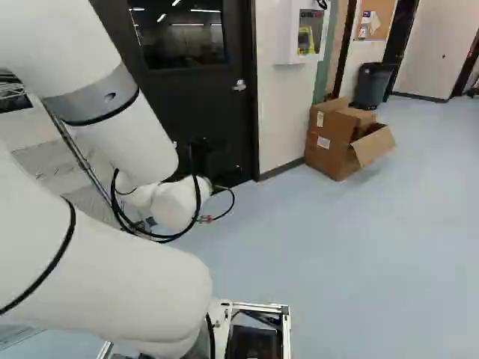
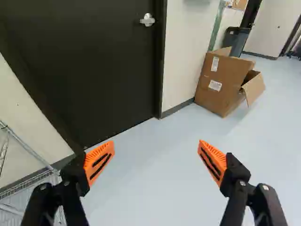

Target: Open the door and move inside

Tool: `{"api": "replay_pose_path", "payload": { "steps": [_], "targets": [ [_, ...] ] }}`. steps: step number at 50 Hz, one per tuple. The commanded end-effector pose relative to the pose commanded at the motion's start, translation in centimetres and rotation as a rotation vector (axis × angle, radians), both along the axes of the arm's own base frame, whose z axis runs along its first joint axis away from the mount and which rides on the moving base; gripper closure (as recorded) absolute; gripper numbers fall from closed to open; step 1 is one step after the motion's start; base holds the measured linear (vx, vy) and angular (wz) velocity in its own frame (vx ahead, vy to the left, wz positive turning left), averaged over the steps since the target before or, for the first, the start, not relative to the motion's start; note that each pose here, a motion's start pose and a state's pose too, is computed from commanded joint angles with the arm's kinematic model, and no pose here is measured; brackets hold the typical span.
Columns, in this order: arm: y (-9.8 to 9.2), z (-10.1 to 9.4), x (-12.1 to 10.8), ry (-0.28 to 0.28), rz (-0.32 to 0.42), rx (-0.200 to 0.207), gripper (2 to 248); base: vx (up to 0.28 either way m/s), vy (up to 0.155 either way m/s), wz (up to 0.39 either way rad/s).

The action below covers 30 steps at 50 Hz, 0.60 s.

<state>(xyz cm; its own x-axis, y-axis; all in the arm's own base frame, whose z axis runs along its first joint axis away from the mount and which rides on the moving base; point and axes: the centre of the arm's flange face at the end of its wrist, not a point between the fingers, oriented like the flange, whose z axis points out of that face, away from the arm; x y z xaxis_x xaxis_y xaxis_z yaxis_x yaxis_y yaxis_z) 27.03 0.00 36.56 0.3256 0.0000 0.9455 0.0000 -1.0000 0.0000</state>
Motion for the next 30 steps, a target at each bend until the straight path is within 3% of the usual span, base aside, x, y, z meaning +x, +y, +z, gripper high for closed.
{"api": "replay_pose_path", "payload": {
  "steps": [14,30],
  "targets": [
    [0.0,0.0,0.0,0.0,0.0,0.0,3,0.045,-0.004,-0.008],
    [0.0,0.0,0.0,0.0,0.0,0.0,3,0.117,-0.001,-0.011]
  ]
}}
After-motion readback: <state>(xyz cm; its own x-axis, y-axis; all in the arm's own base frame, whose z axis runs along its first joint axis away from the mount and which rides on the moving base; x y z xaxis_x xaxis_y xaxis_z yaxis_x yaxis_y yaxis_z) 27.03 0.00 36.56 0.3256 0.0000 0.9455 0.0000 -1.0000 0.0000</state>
